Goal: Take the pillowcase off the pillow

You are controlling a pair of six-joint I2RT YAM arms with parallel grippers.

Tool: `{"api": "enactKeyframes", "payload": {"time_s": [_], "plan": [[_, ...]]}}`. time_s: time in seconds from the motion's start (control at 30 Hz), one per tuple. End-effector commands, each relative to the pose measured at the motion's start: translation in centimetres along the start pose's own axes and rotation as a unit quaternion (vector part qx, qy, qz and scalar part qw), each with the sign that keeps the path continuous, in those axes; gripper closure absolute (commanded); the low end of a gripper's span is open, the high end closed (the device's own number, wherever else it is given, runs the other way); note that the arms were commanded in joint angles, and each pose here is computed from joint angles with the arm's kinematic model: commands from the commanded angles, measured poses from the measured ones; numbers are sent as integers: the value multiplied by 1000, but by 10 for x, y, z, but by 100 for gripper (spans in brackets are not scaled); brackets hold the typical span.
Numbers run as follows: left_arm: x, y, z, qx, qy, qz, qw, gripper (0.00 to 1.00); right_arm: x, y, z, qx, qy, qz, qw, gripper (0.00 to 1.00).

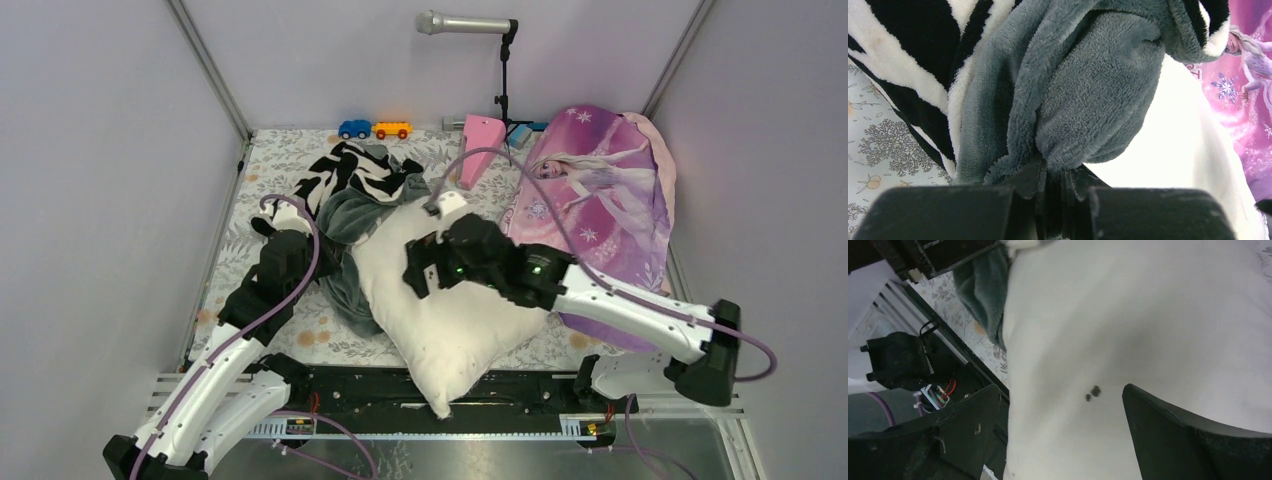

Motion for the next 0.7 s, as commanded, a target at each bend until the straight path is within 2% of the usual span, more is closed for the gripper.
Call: {"api": "enactKeyframes", "payload": {"time_s": [0.0, 0.1, 0.17, 0.27, 0.33, 0.37, 0.43, 0.47, 0.5, 0.57, 0.6, 0.67], "plan": [[-10, -1, 12, -34, 13, -35, 999, 100, 20, -18, -22, 34, 91, -78, 992, 0], [-9, -1, 13, -39, 12, -29, 999, 100, 25, -34, -50, 83, 131, -122, 980, 0], [-7, -1, 13, -40, 12, -22, 999, 100, 14, -46, -68, 121, 148, -159, 969, 0], [-2, -2, 12, -47, 20, 2, 999, 100, -15, -55, -85, 135, 174, -227, 949, 0], [3, -2, 11, -54, 34, 23, 998, 100, -36, -63, -91, 158, 144, -227, 950, 1], [5, -2, 11, -58, 40, 32, 997, 100, -47, -66, -94, 169, 118, -217, 954, 4], [8, -2, 11, -64, 44, 45, 996, 100, -64, -72, -98, 178, 72, -189, 963, 17], [9, -1, 12, -66, 43, 51, 996, 100, -69, -73, -99, 175, 56, -181, 966, 30], [10, 0, 14, -68, 41, 61, 995, 100, -72, -73, -97, 169, 49, -180, 968, 49], [15, 4, 19, -71, 35, 92, 993, 100, -79, -68, -85, 134, 46, -208, 968, 97], [18, 6, 23, -76, 34, 111, 990, 100, -80, -63, -76, 107, 43, -221, 968, 100], [22, 12, 30, -86, 32, 140, 986, 100, -80, -51, -52, 46, 34, -225, 973, 100]]}}
Point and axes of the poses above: each gripper's point midway between its finger pads, its own y axis back along the fingers, its own x axis along the line the jaws close on, z = x × y, the point moved 8 cm from there along y, back along the fingers, and after that the axes turned 5 degrees about -y, right-handed, at the moved point
